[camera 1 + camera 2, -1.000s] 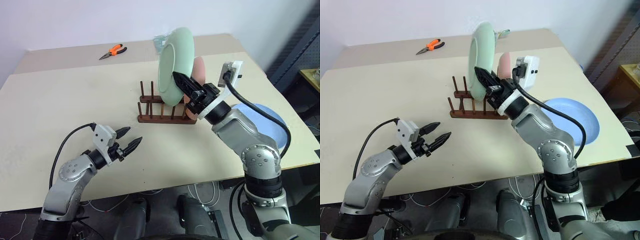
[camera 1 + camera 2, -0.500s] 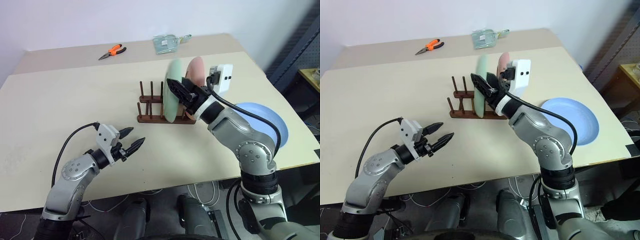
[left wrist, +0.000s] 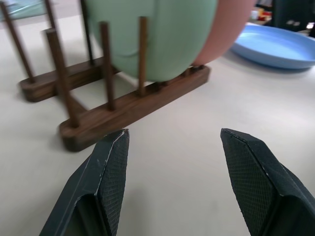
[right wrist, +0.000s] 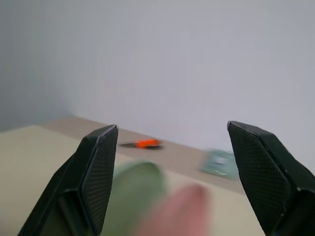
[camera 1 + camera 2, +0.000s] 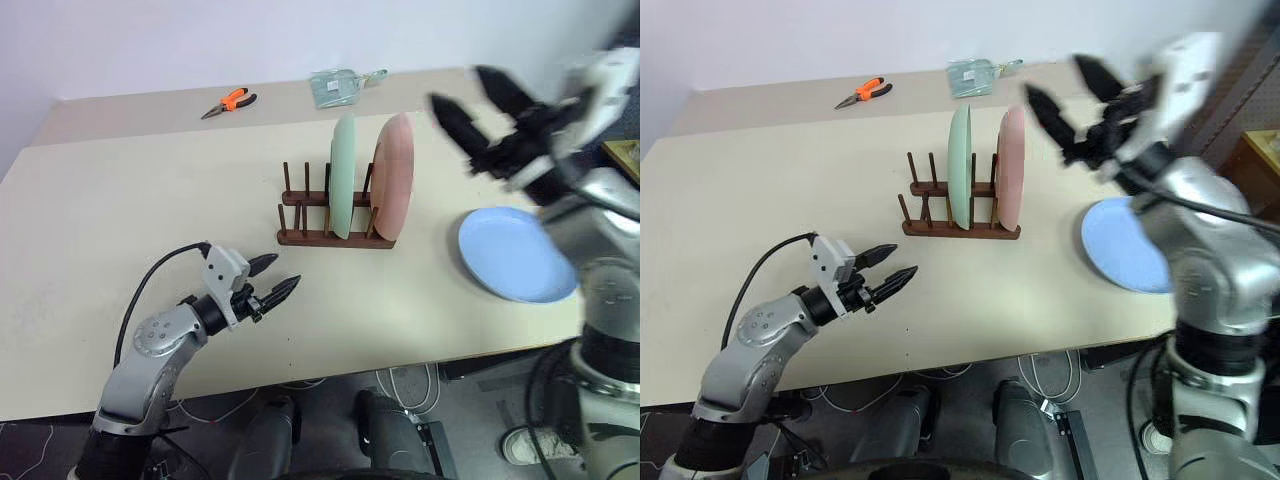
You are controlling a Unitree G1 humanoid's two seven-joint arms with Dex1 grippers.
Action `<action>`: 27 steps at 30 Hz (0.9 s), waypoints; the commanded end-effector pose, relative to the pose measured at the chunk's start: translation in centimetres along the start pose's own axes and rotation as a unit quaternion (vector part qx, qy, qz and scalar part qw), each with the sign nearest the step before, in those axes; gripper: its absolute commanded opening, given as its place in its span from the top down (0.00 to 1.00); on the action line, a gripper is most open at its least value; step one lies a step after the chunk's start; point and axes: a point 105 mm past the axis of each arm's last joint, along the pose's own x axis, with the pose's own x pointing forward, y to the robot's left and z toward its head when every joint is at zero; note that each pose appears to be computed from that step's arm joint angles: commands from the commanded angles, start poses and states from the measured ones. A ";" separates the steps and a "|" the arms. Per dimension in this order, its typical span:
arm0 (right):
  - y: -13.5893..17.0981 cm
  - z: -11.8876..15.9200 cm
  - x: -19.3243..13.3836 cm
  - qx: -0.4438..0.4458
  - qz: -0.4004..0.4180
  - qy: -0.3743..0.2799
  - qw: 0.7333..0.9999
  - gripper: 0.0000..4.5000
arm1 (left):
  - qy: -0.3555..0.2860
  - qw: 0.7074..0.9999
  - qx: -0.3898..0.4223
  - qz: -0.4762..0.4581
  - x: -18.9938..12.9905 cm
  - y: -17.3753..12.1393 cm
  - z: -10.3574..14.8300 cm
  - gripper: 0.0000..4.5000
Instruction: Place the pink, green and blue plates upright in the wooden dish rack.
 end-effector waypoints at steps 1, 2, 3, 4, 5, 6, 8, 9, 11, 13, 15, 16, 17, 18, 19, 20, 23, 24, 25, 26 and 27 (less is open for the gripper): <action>-0.2 -6.6 -3.0 -0.053 0.007 0.150 0.987 0.20 | -0.020 0.999 0.014 -0.038 1.1 -1.3 1.1 0.33; 0.1 -8.0 -3.7 -0.060 0.013 0.177 0.982 0.20 | -0.022 0.999 0.014 -0.043 1.4 -1.5 1.2 0.33; 0.5 -9.3 -4.2 -0.054 0.011 0.197 0.979 0.20 | -0.024 0.998 0.014 -0.048 1.7 -1.6 1.3 0.33; 0.8 -10.5 -4.6 -0.050 0.007 0.211 0.976 0.20 | -0.025 0.998 0.015 -0.053 1.9 -1.7 1.3 0.33; 1.0 -11.7 -4.9 -0.054 0.000 0.230 0.972 0.20 | -0.027 0.998 0.016 -0.057 2.1 -1.8 1.4 0.33; 1.1 -13.3 -5.4 -0.058 -0.009 0.257 0.965 0.20 | -0.029 0.997 0.017 -0.062 2.4 -1.9 1.5 0.33; 0.7 -15.9 -6.3 -0.079 -0.035 0.306 0.948 0.20 | -0.033 0.997 0.019 -0.069 2.7 -2.0 1.8 0.33; 0.2 -17.3 -6.8 -0.095 -0.050 0.330 0.938 0.25 | -0.034 0.997 0.020 -0.071 2.7 -2.0 2.0 0.33; -0.3 -18.5 -7.3 -0.116 -0.065 0.352 0.926 0.39 | -0.036 0.996 0.021 -0.074 2.8 -2.1 2.1 0.33; -0.5 -18.6 -7.4 -0.108 -0.070 0.352 0.927 0.60 | -0.034 0.996 0.022 -0.075 2.7 -2.1 2.1 0.33; -0.7 -18.5 -7.3 -0.099 -0.077 0.350 0.928 0.83 | -0.033 0.996 0.023 -0.076 2.6 -2.2 2.0 0.33; -0.8 -18.4 -7.3 -0.100 -0.079 0.348 0.929 0.93 | -0.032 0.996 0.023 -0.075 2.6 -2.2 2.0 0.33; -1.0 -18.0 -7.1 -0.104 -0.083 0.340 0.931 0.99 | -0.032 0.996 0.023 -0.075 2.6 -2.2 2.0 0.33; -1.3 -17.1 -6.5 -0.125 -0.088 0.321 0.934 0.99 | -0.031 0.996 0.024 -0.074 2.5 -2.1 2.0 0.33; -1.5 -15.9 -5.7 -0.142 -0.092 0.295 0.940 0.99 | -0.031 0.997 0.025 -0.071 2.5 -2.0 2.0 0.33; -1.7 -13.9 -4.5 -0.149 -0.100 0.249 0.952 0.99 | -0.029 0.997 0.026 -0.066 2.4 -1.8 1.9 0.33; -1.1 -6.5 -1.2 -0.143 -0.100 0.083 0.981 0.99 | -0.021 0.998 0.036 -0.039 1.9 -0.8 1.4 0.33; -0.3 -3.6 -0.3 -0.118 -0.088 0.021 0.989 0.99 | -0.019 0.999 0.038 -0.028 1.6 -0.3 1.2 0.33; 0.5 -0.7 0.4 -0.087 -0.074 -0.042 0.993 0.99 | -0.019 0.999 0.043 -0.014 1.4 0.1 1.1 0.33; 1.3 1.9 0.8 -0.037 -0.058 -0.103 0.992 0.99 | -0.021 0.999 0.047 0.006 1.1 0.8 1.0 0.33; 1.8 3.6 0.9 -0.003 -0.046 -0.140 0.989 0.99 | -0.022 0.998 0.051 0.019 1.0 1.2 1.0 0.33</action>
